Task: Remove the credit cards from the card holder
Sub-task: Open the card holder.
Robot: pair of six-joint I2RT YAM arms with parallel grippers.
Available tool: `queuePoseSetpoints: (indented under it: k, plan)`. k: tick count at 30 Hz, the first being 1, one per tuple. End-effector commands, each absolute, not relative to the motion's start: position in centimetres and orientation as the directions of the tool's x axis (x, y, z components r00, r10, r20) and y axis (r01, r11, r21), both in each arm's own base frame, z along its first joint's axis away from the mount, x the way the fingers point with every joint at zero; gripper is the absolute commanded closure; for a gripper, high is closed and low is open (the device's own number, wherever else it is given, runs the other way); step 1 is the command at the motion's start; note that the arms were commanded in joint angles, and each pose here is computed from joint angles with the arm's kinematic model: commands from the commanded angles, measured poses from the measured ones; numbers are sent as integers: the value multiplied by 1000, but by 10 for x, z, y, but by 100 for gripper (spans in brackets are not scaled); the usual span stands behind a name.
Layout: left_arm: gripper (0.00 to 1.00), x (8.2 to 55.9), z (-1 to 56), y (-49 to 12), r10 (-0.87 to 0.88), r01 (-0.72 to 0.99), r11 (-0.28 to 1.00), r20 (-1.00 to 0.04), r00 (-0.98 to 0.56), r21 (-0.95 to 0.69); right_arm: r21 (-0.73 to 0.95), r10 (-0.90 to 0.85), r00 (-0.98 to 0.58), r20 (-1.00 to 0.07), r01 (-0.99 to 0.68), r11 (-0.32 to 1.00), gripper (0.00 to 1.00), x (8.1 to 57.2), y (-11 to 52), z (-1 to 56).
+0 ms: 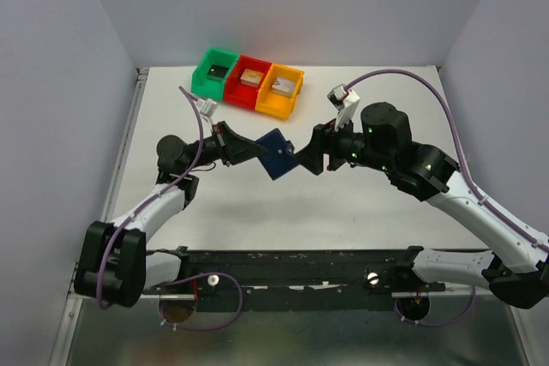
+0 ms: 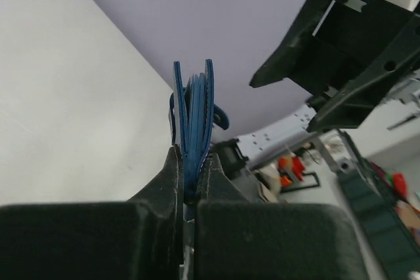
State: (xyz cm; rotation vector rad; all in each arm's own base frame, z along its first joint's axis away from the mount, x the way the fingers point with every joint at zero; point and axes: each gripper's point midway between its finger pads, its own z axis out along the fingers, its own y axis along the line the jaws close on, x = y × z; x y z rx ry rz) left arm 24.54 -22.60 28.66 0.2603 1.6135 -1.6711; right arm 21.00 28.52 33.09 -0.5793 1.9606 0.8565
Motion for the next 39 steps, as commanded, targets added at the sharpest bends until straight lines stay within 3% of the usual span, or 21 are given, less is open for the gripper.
queuePoseSetpoints:
  k: [1, 9, 23, 39]
  plan:
    - [100, 177, 339, -233, -209, 856, -188, -832, -514, -482, 336, -68, -454, -889, -744, 577, 29, 201, 294, 349]
    - [100, 142, 337, -250, -90, 882, -297, -908, -408, -367, 286, -99, -443, -891, -718, 635, 27, 210, 283, 353]
    - [100, 140, 361, -249, -165, 930, -294, -947, -275, -219, 339, -30, -440, -898, -734, 589, 28, 188, 270, 357]
    - [100, 131, 386, -253, -200, 930, -328, -950, -240, -166, 404, -29, -466, -884, -794, 454, 32, 164, 285, 352]
